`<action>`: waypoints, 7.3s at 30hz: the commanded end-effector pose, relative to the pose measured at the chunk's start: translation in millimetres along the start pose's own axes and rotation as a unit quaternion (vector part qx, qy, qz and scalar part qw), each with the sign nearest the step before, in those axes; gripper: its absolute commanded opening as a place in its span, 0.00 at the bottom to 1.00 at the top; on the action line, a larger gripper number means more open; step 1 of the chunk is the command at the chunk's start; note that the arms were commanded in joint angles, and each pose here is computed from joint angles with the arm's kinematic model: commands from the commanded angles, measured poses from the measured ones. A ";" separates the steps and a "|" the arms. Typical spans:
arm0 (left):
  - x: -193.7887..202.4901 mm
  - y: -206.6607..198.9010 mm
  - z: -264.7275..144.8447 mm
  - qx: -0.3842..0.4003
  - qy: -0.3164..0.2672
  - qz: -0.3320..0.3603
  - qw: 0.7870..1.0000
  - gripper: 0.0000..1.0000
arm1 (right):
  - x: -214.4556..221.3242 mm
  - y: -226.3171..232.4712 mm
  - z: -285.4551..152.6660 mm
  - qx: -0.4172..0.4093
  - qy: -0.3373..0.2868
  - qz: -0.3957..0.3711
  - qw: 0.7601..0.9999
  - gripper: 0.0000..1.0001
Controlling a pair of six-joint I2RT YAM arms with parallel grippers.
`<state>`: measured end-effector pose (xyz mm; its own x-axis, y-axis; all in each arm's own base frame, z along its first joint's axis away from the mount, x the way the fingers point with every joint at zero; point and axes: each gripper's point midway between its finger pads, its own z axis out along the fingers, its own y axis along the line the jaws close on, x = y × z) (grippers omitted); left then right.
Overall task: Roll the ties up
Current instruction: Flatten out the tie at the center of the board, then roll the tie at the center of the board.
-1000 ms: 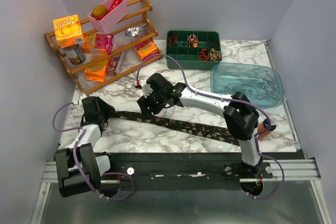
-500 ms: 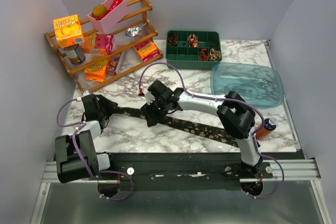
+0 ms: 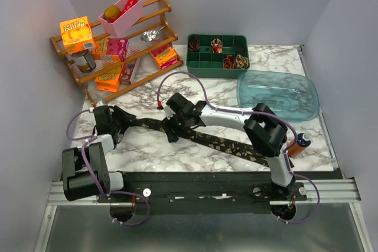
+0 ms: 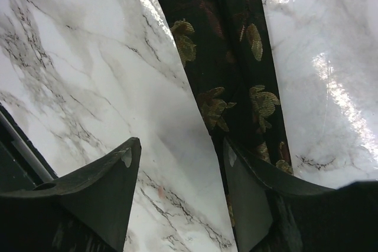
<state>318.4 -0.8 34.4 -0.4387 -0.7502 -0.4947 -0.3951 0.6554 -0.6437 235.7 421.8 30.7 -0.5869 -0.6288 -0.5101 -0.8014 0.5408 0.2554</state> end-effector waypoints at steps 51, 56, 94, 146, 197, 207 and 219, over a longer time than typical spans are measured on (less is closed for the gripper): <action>3.6 -103.7 -17.1 0.070 0.019 0.140 0.988 0.62 | 185.8 -92.2 -109.0 0.311 0.133 0.243 0.909 0.01; 31.9 -121.5 -5.3 0.094 0.075 0.182 0.976 0.63 | 156.8 -98.5 -94.2 0.305 0.117 0.213 0.921 0.01; 80.8 -74.0 39.6 -0.025 0.188 0.175 0.966 0.62 | 181.7 -169.2 -132.8 0.379 0.172 0.240 0.877 0.01; 41.9 -141.7 -1.2 0.107 0.127 0.193 0.967 0.77 | 71.0 -158.0 -151.1 0.231 0.000 0.177 0.957 0.01; -24.4 -82.7 -20.9 -0.054 -0.013 0.188 0.981 0.77 | 166.1 -177.7 -127.1 0.327 0.184 0.161 0.913 0.01; -16.6 -64.2 -10.4 -0.056 -0.001 0.161 0.985 0.75 | 107.9 -162.4 -139.6 0.279 0.076 0.161 0.944 0.01; -10.4 -59.9 -6.3 -0.045 0.013 0.147 0.988 0.75 | 15.5 -114.9 -130.5 0.122 -0.043 0.075 0.989 0.27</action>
<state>339.0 -26.6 82.9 -0.5663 -0.5117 -0.6462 -0.3355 0.8592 -0.3863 306.1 238.3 85.4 -0.7607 -0.4366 -0.4803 -0.5139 0.8571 0.0348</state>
